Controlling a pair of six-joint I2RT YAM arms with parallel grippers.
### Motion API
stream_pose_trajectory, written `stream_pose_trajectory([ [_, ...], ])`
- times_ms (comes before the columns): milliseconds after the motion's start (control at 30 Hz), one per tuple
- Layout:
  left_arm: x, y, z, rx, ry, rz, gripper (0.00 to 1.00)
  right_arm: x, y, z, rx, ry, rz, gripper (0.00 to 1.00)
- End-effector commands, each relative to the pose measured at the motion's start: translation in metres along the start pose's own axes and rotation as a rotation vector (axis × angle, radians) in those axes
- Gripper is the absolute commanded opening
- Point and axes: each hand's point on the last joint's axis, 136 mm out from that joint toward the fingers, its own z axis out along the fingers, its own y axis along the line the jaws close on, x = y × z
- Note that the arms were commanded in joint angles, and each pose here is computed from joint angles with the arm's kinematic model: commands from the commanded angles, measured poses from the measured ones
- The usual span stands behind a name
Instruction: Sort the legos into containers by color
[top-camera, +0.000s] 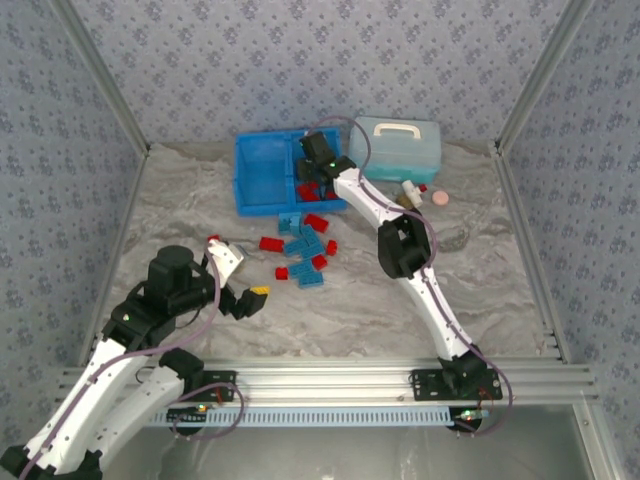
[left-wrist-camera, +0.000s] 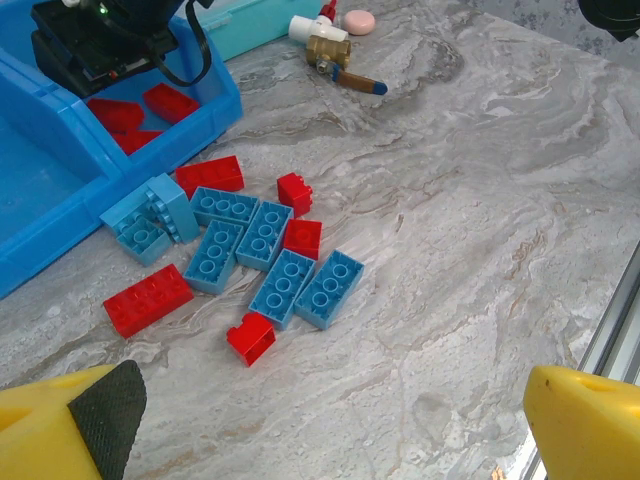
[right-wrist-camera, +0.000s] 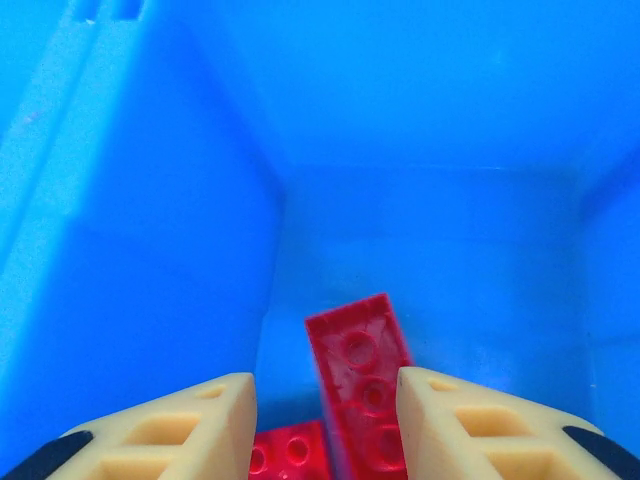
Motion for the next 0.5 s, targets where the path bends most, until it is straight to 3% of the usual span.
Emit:
stream_pose_trajectory([
  [0,-0.002,0.001,0.002,0.002,-0.007,0.0,0.99,-0.04,0.012,-0.044,-0.022,-0.06,-0.04,0.42],
  [233,-0.002,0.0,0.001,0.001,-0.013,0.001,0.99,-0.059,0.014,-0.134,0.002,-0.113,-0.043,0.41],
  [467,-0.003,0.0,0.001,0.008,-0.016,0.002,0.99,0.017,-0.004,-0.199,0.026,-0.098,0.028,0.41],
])
